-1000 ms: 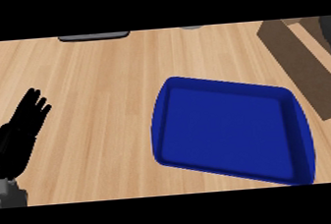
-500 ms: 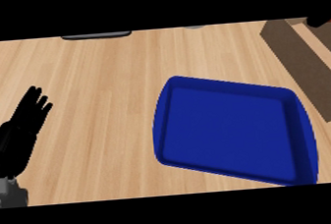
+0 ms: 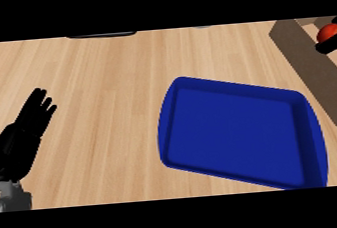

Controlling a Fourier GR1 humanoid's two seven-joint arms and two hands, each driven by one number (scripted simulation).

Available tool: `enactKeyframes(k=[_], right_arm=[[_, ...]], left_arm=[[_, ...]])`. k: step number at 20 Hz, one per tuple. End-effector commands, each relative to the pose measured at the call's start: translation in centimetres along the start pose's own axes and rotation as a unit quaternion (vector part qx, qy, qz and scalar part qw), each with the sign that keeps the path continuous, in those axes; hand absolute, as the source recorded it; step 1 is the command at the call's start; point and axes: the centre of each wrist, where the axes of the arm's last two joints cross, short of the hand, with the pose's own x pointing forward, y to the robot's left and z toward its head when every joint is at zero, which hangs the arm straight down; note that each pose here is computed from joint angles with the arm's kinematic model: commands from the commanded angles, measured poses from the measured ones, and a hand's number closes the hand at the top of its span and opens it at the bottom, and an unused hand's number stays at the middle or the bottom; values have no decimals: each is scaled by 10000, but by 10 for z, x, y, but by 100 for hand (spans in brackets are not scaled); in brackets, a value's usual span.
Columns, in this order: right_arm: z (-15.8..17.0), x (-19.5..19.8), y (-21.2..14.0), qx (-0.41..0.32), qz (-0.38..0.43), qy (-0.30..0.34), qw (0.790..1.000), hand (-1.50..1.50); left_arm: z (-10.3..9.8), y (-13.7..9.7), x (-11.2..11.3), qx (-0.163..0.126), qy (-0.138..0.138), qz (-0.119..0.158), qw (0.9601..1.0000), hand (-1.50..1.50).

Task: Pick the tomato from the tray and place it in the cardboard box

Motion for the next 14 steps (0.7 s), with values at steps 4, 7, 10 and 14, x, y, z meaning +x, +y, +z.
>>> enactKeyframes(k=[4,7,10,14], right_arm=[[6,-40,35,479,-319,-144,9982,-150],[0,-28,15,71,-742,-431,9963,-150],[1,-17,10,-642,-1955,-294,9782,-150],[-4,-26,-3,-1170,-2957,-60,9481,-150]], left_arm=[[-12,-1,8,46,-62,-18,10000,0],[-3,-1,12,-46,-3,33,10000,0],[-8,7,4,99,85,36,9999,0],[-6,0,-7,0,43,-12,10000,0]])
